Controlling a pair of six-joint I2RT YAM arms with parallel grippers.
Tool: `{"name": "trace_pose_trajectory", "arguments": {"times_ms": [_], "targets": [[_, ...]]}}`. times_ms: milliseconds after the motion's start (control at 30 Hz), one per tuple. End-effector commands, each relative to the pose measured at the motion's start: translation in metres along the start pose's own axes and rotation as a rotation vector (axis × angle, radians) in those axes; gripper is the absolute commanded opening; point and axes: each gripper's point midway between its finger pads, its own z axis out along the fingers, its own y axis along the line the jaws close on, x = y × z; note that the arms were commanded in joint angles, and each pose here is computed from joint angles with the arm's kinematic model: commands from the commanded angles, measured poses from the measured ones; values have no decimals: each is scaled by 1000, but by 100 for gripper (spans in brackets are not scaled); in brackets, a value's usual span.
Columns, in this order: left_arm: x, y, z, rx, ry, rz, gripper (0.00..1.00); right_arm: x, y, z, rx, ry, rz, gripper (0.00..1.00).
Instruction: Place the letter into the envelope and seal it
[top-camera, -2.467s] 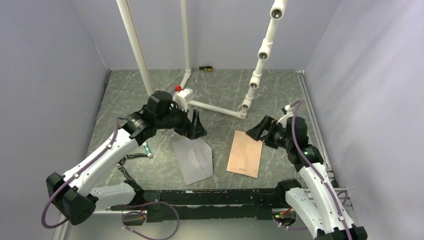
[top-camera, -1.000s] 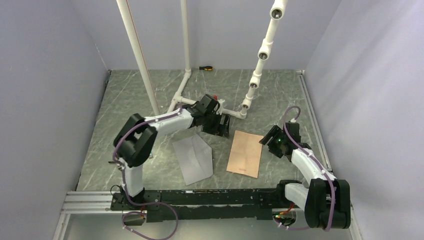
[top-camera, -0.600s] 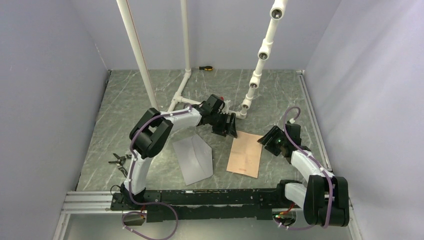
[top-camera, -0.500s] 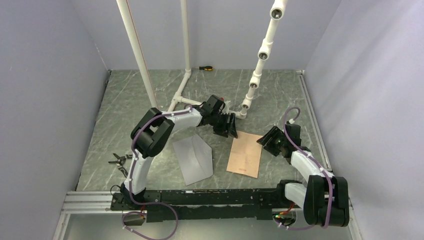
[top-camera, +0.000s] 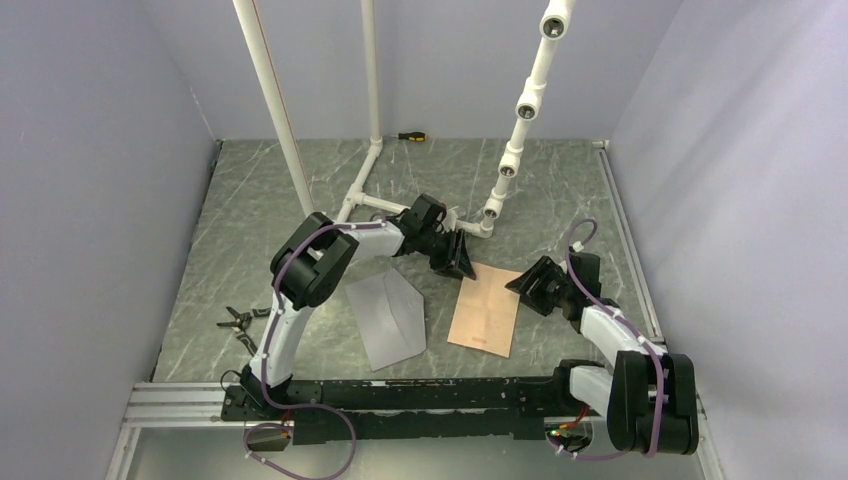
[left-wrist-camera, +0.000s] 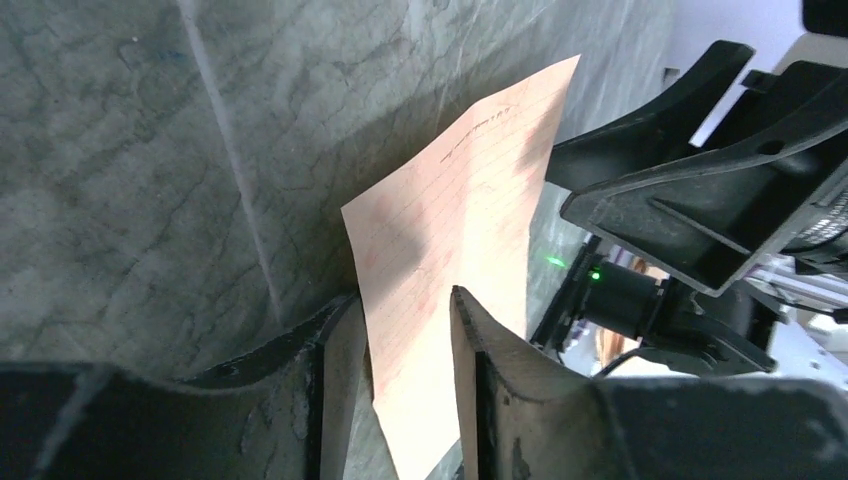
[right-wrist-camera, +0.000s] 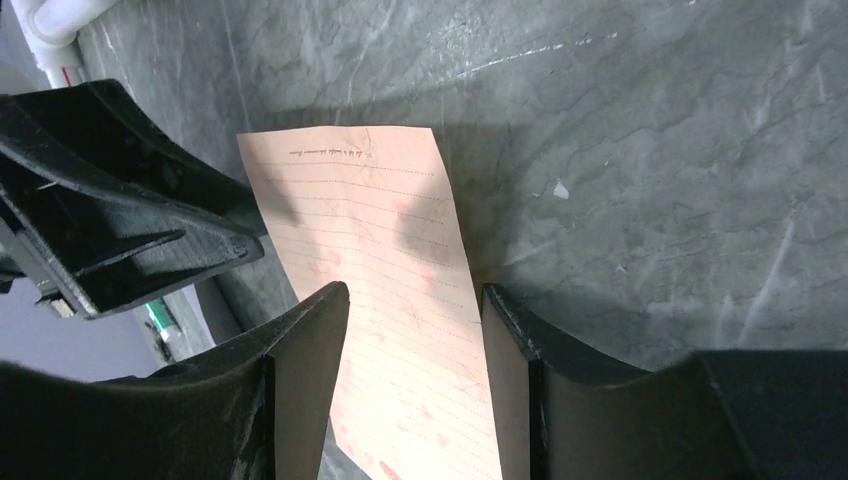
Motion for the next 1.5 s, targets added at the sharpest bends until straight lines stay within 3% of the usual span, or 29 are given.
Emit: {"name": "trace_pose_trajectory", "arguments": {"times_ms": [0,67,200,400,567,800,1200,1300,1467], "targets": [[1,20,2,33,0,-73,41,16,-13,0,31,41,31,56],[-3,17,-2,59,-10,-75,34,16,-13,0,31,39,32,56],[-7,4,-13,122,-6,-15,4,11,-12,-4,48,30,18,60],[-17,-40,-50,140,-13,176,3,-18,22,-25,-10,-43,-105,83],[-15,-83,-90,176,-17,329,3,-36,77,-51,-229,-124,-278,91],[-1,-139,-149,245,-70,527,3,-42,127,-82,-440,-184,-386,90],[20,-228,-230,412,-138,742,3,-33,224,-165,-874,-217,-585,87],[24,-246,-246,448,-152,780,3,-25,242,-182,-959,-184,-638,81],[27,-264,-268,468,-189,838,3,-16,261,-197,-1034,-123,-673,59]]}}
